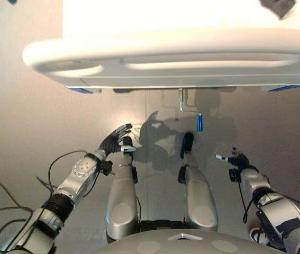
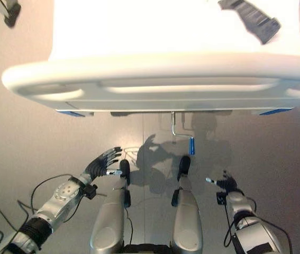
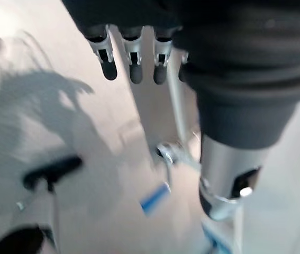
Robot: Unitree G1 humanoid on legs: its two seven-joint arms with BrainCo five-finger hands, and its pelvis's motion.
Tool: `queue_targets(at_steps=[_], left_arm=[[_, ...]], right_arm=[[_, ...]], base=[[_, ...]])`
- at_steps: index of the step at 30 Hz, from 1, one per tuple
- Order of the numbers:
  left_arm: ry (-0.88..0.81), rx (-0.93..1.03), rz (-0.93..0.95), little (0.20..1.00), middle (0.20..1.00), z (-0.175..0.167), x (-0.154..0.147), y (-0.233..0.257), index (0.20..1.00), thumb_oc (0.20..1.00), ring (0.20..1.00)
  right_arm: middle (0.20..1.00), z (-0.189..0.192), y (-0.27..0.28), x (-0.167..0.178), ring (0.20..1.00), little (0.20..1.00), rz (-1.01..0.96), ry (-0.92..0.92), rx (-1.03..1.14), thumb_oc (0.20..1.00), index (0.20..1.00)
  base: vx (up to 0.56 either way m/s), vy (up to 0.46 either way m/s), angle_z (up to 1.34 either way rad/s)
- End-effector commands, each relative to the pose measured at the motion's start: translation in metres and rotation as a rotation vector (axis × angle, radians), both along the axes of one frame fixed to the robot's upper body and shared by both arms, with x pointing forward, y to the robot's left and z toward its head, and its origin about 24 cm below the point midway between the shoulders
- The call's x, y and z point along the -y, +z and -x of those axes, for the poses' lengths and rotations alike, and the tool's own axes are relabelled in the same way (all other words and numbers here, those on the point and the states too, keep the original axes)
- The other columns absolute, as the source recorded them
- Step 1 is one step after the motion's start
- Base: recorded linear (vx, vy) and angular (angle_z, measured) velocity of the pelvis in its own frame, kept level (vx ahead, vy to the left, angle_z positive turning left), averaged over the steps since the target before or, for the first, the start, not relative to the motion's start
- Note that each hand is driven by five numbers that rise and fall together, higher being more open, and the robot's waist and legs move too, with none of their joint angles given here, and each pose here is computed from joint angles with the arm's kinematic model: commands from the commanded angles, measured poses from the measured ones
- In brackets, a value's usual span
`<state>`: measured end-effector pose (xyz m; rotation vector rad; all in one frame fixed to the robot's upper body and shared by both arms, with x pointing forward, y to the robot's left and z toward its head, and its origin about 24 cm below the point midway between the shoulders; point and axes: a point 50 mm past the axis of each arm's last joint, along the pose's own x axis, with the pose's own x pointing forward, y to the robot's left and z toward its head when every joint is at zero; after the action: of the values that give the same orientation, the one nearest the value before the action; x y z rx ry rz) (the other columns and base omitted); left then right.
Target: Raise the hospital bed
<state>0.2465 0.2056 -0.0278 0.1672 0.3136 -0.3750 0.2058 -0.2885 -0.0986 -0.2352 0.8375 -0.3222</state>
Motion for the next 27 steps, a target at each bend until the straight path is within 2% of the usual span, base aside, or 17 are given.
queue_targets(at_steps=[1,4,8,11,13,17,20,27], left_arm=[[-0.054,0.032,-0.062,1.0,1.0,-0.002,0.007,0.0,1.0,1.0,1.0],[-0.019,-0.039,-0.137,1.0,1.0,0.009,-0.002,-0.02,1.0,1.0,1.0],[0.158,-0.183,-0.219,1.0,1.0,0.038,-0.023,-0.057,1.0,1.0,1.0],[0.247,-0.23,-0.265,1.0,1.0,0.051,-0.033,-0.069,1.0,1.0,1.0],[0.33,-0.335,-0.28,1.0,1.0,0.072,-0.042,-0.085,1.0,1.0,1.0],[0.346,-0.378,-0.285,1.0,1.0,0.085,-0.038,-0.093,1.0,1.0,1.0],[0.405,-0.442,-0.26,1.0,1.0,0.102,-0.036,-0.103,1.0,1.0,1.0],[0.406,-0.436,-0.239,1.0,1.0,0.103,-0.032,-0.104,1.0,1.0,1.0]], right_arm=[[1.0,-0.015,0.013,0.006,1.0,1.0,0.056,0.049,0.029,1.0,1.0],[1.0,0.003,-0.001,0.001,1.0,1.0,0.059,0.086,-0.036,1.0,1.0],[1.0,0.043,-0.027,-0.013,1.0,1.0,0.054,0.147,-0.18,1.0,1.0],[1.0,0.056,-0.035,-0.02,1.0,1.0,0.026,0.119,-0.202,1.0,1.0],[1.0,0.068,-0.04,-0.022,1.0,1.0,0.001,0.081,-0.223,1.0,1.0],[1.0,0.082,-0.046,-0.025,1.0,1.0,-0.024,0.05,-0.256,1.0,1.0],[1.0,0.103,-0.053,-0.028,1.0,1.0,-0.083,-0.051,-0.289,1.0,1.0],[1.0,0.11,-0.057,-0.031,1.0,1.0,-0.097,-0.061,-0.321,1.0,1.0]], base=[[0.1,0.004,0.01],[0.05,-0.021,-0.01],[0.09,-0.056,0.0],[0.08,-0.04,0.15],[0.06,-0.02,0.08],[0.07,-0.016,0.05],[0.05,-0.007,0.02],[0.02,0.004,0.03]])
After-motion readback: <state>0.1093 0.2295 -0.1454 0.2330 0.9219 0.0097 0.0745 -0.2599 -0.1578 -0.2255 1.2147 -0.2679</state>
